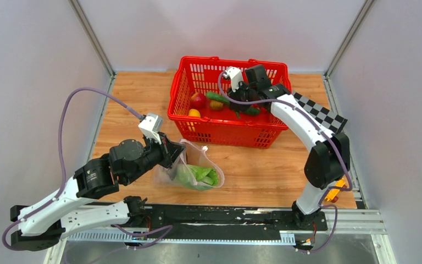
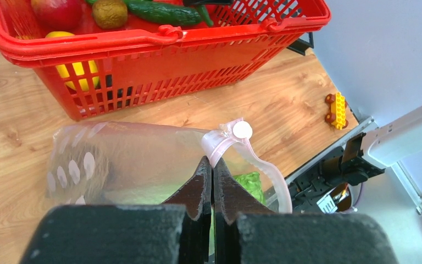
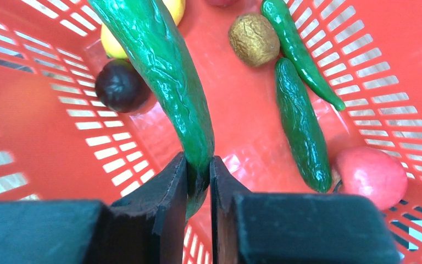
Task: Place the food in the zip-top bag and seal the zipper
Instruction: Place the fake vegetable in the zipper food storage bag.
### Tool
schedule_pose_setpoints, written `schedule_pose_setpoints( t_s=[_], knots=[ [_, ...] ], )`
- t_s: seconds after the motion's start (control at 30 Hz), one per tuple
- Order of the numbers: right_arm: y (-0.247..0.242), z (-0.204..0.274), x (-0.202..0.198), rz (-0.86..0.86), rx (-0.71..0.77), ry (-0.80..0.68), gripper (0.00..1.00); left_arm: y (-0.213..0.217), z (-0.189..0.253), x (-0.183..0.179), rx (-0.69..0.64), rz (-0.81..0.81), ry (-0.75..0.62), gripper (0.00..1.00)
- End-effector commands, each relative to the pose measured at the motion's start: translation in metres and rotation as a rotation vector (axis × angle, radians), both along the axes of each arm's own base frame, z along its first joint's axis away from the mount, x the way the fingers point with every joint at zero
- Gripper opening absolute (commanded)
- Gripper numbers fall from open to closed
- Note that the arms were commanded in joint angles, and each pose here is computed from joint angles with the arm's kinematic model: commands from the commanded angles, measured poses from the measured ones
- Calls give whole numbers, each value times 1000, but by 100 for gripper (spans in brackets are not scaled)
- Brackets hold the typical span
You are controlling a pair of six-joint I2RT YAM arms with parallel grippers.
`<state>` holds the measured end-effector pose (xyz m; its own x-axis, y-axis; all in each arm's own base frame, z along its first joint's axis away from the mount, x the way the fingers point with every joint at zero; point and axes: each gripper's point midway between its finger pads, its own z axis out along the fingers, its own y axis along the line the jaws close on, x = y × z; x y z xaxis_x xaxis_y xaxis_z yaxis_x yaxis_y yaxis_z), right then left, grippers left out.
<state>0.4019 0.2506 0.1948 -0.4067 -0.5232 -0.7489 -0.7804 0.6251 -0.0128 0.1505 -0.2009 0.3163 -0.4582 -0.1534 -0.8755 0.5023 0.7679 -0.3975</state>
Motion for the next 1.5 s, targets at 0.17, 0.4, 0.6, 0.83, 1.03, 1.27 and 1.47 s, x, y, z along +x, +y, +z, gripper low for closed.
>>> schedule_pose_setpoints(
  t_s=[0.17,0.4,0.6,0.83,1.03,1.27,1.47],
  knots=[
    [6,77,-26,-79,289,-123,0,-9,14,4,-60,1,-28,0],
    [9,130,-76,16,454,-143,1,-15,9,5,-38,-16,-23,0],
    [22,135,-150,194,587,18,1,-21,10,6,-42,-28,-29,0],
    [22,99,-221,262,544,162,1,-23,11,8,-38,-25,-37,0],
    [25,85,-265,317,491,240,1,-25,13,11,-27,-21,-51,0],
    [17,48,-288,295,316,344,0,-22,10,13,-11,-7,-53,0],
    [17,24,-278,172,166,352,0,-25,15,12,-22,-27,-63,0]
  ],
)
